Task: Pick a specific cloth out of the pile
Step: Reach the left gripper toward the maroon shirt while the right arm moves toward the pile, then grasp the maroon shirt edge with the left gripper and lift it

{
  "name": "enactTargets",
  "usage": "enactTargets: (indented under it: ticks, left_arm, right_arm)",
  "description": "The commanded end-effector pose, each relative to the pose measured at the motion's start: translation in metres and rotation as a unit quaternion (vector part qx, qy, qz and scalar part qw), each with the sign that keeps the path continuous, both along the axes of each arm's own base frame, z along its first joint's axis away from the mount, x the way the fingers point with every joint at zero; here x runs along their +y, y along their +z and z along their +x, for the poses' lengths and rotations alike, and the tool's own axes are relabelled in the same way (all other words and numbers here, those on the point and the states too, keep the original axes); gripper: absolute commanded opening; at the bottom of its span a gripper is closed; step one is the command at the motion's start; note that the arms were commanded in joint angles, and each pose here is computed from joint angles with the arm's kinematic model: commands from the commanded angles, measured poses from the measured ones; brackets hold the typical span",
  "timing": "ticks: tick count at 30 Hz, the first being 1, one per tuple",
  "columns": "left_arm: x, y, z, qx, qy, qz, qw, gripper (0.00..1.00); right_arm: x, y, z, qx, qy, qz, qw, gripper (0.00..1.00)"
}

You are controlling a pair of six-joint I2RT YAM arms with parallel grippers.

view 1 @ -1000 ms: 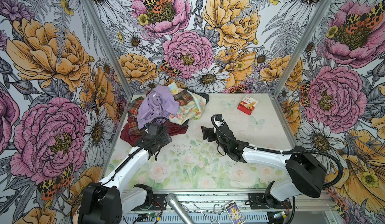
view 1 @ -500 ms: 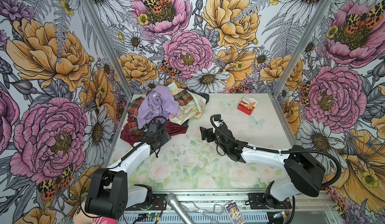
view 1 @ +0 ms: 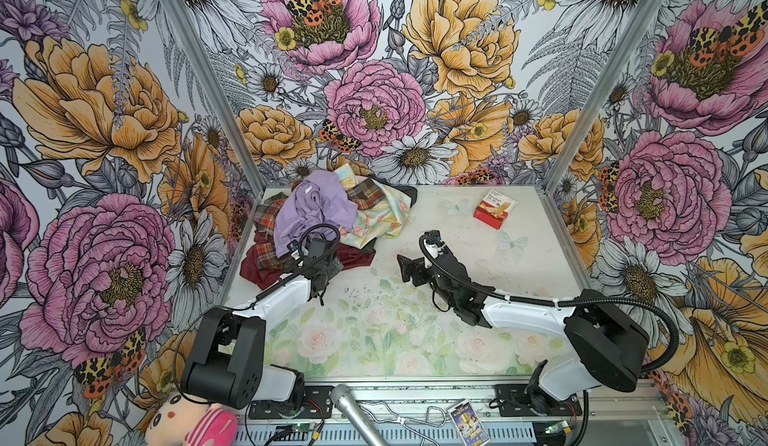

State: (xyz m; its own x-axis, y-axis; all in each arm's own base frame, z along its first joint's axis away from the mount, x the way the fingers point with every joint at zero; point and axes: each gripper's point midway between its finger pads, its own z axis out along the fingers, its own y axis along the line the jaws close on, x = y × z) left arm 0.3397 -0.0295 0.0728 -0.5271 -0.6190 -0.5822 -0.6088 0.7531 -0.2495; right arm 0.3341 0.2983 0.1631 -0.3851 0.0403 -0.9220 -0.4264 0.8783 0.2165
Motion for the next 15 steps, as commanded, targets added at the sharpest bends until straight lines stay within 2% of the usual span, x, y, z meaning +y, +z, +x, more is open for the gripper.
enactTargets:
  ticks: [1,6,15]
  left_arm:
    - [0.005,0.015,0.014,-0.046,0.053,0.024,0.997,0.99]
    - [0.0,0.011,0.024,-0.055,0.074,0.034,0.995,0.99]
    - [-0.011,-0.014,0.046,-0.026,0.073,0.047,0.996,0.99]
  right_arm:
    - [0.003,0.016,-0.004,-0.028,0.014,0.018,0.999,0.95]
    - [-0.002,0.017,-0.008,-0.041,0.02,0.031,0.998,0.96]
    - [-0.02,0.021,-0.013,-0.058,0.013,0.036,0.998,0.97]
